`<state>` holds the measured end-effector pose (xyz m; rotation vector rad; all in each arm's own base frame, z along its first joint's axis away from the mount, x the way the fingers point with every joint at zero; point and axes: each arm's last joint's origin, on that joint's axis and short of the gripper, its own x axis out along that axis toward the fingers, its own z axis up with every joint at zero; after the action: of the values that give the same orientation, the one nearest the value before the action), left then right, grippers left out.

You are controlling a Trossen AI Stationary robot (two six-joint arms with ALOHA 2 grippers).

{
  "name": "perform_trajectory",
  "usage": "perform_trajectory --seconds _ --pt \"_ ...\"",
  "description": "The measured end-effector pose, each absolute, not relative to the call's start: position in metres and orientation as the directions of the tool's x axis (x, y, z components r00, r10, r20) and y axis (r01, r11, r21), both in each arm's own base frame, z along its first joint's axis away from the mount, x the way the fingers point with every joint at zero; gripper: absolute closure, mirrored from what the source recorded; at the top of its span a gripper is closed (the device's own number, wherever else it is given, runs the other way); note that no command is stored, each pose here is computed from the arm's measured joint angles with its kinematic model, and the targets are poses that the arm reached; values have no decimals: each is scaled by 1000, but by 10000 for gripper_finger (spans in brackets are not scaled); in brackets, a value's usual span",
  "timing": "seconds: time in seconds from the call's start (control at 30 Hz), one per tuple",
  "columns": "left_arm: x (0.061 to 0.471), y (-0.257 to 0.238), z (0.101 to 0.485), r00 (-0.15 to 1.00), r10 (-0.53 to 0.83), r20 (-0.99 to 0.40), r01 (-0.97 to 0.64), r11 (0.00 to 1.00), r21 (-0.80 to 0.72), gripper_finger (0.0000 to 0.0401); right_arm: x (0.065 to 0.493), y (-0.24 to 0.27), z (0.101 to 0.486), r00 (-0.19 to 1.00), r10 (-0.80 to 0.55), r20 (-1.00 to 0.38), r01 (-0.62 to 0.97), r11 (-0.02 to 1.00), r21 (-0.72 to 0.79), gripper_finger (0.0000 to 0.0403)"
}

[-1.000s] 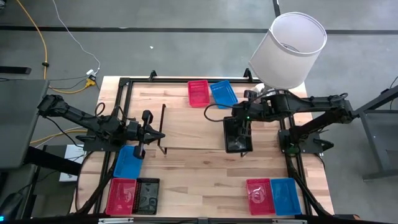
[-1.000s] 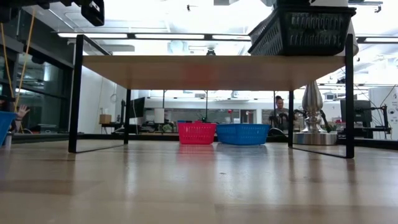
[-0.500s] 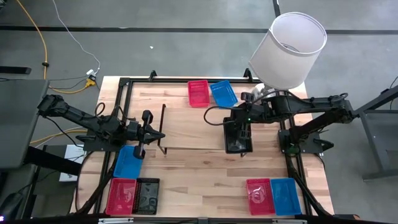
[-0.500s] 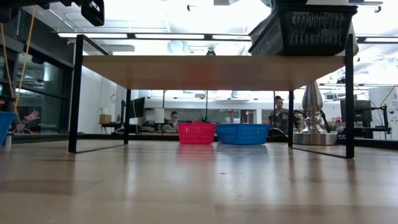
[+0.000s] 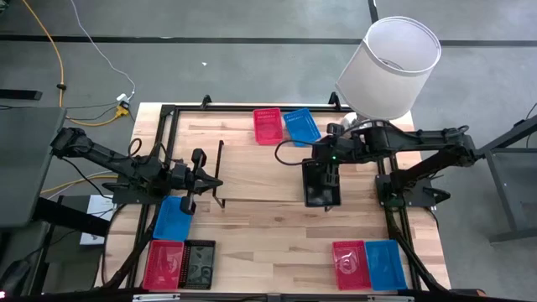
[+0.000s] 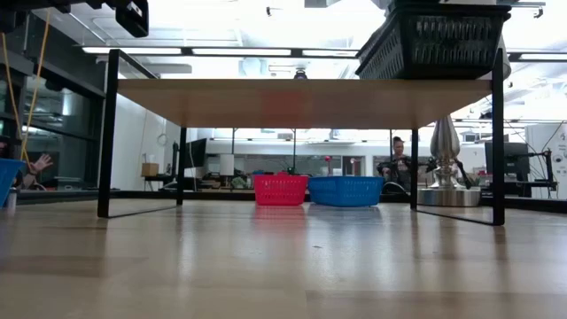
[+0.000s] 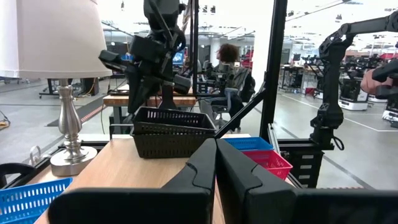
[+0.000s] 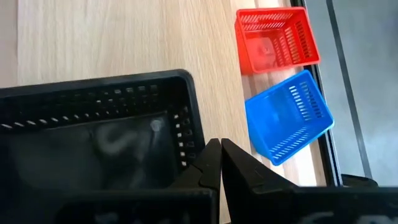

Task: Stack baskets on shelf by color
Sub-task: Stack the top black bin on the black bin on the shelf

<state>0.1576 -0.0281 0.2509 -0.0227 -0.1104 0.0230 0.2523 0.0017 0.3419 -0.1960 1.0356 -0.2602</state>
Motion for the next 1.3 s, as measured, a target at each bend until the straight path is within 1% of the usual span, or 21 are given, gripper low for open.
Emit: perform_trajectory --seconds 0.27,0.37,0.47,0.57,0.67,0.77,0.93,1.03,1.3 --pt "158 -28 251 994 24 110 -22 999 -24 400 253 2 341 480 -304 -823 121 952 -281 403" --pt "158 -28 250 994 24 107 -22 999 -23 400 253 2 341 481 -284 -829 110 958 -264 403" --pt "159 -28 250 995 24 99 -22 1000 -21 400 258 4 343 534 -228 -814 83 972 -218 403" --pt "159 -28 249 995 32 98 -30 999 -21 400 265 10 348 612 -117 -783 -2 989 -149 403" --pt "160 -28 249 995 35 95 -33 999 -21 400 275 16 349 669 -59 -741 -42 992 -117 403" --pt "160 -28 248 995 35 93 -34 999 -20 400 286 20 340 658 -28 -753 -72 992 -100 403" --pt "160 -28 248 995 35 94 -34 999 -20 400 305 27 316 583 -18 -812 -138 983 -121 403" --pt "160 -28 249 995 35 94 -34 999 -21 400 311 27 315 579 -19 -815 -151 980 -130 403" --pt "160 -28 248 995 35 94 -34 999 -20 400 308 25 315 544 -77 -835 -139 974 -181 403"
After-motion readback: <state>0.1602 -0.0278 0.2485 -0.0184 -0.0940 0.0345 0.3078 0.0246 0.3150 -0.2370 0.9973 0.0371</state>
